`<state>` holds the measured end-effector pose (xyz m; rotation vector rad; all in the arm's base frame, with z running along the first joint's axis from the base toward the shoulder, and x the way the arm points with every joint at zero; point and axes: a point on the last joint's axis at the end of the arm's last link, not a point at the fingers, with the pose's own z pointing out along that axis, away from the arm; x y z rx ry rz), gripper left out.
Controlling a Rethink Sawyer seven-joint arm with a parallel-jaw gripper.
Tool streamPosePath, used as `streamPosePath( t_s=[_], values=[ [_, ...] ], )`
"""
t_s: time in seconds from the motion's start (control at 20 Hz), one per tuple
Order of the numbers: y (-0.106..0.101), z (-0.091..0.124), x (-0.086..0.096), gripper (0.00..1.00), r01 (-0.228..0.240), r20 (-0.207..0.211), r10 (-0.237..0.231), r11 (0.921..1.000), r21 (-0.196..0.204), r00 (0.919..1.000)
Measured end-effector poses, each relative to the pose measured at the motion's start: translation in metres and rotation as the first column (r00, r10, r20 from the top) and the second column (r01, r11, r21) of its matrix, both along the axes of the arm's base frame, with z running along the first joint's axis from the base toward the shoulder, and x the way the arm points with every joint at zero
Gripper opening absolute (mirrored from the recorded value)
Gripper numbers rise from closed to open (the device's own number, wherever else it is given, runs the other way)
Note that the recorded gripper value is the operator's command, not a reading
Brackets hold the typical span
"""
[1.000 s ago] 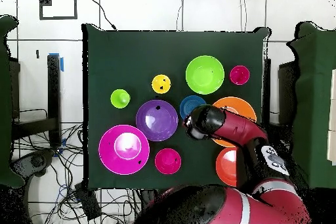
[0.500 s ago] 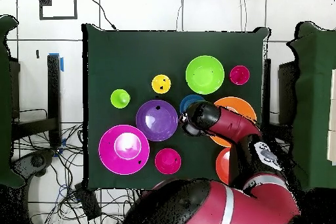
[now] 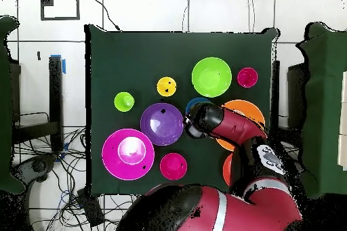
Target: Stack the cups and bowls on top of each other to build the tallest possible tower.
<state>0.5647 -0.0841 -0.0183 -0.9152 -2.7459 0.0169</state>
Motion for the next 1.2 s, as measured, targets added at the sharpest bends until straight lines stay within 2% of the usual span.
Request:
streamPosePath(
  t_s=[0.25, 0.55, 0.6, 0.8, 1.2],
  values=[
    [-0.002, 0.004, 0.004, 1.0, 0.005, 0.011, -0.005, 1.0, 0.005, 0.9999],
    [-0.003, 0.028, 0.017, 1.0, 0.005, 0.058, -0.005, 0.9999, 0.013, 0.9983],
    [-0.001, 0.039, 0.021, 1.0, -0.003, 0.076, 0.002, 0.9999, 0.014, 0.9971],
    [0.008, 0.058, 0.028, 1.0, -0.016, 0.109, 0.013, 0.9995, 0.026, 0.994],
    [0.033, 0.076, 0.04, 1.0, -0.062, 0.176, 0.054, 0.9971, 0.043, 0.983]
  ],
)
